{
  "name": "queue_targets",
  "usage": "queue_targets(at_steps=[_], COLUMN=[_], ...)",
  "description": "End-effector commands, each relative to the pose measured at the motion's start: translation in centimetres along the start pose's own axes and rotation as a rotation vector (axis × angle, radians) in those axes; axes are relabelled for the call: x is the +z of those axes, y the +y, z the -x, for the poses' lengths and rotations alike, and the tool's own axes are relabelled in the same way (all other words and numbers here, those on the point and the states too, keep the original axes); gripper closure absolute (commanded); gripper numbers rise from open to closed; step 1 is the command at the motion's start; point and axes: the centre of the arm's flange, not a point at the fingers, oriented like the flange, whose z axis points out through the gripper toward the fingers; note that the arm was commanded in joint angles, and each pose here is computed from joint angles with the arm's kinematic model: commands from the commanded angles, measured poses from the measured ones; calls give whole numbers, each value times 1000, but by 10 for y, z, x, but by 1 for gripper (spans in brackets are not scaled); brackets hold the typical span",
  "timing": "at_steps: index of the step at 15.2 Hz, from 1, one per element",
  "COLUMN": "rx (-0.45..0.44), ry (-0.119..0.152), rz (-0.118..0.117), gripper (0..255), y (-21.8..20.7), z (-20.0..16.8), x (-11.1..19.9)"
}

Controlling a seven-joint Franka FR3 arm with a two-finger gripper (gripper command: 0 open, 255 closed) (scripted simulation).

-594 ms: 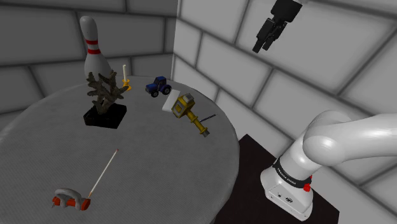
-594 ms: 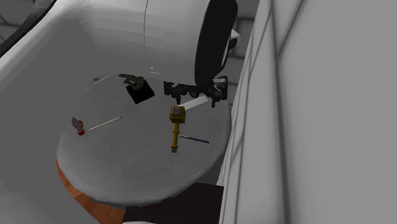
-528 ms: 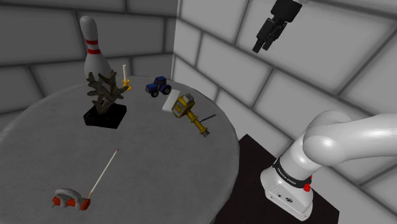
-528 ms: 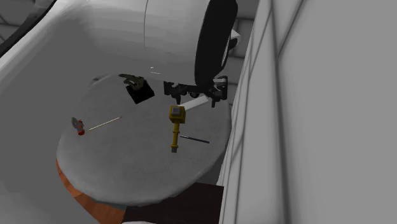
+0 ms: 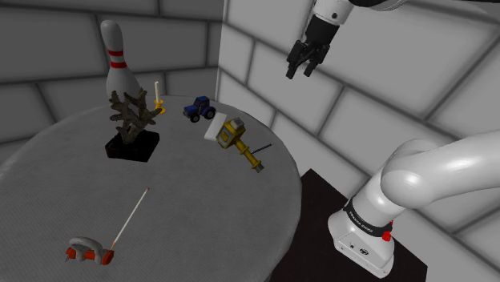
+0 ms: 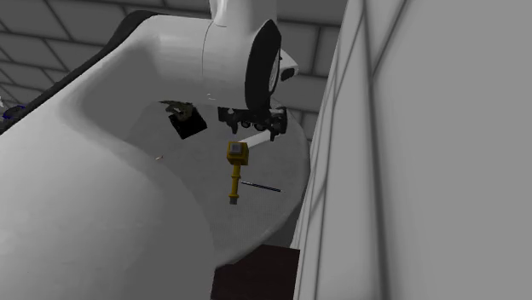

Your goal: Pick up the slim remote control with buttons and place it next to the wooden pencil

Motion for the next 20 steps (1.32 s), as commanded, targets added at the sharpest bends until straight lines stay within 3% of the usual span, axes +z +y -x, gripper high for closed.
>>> queue_targets(at_steps=[1,20], rx=[43,429], ry=[-6,-73], rz=[3,34], gripper=[0,0], y=[-12,-70], z=[-13,-163], x=[23,224])
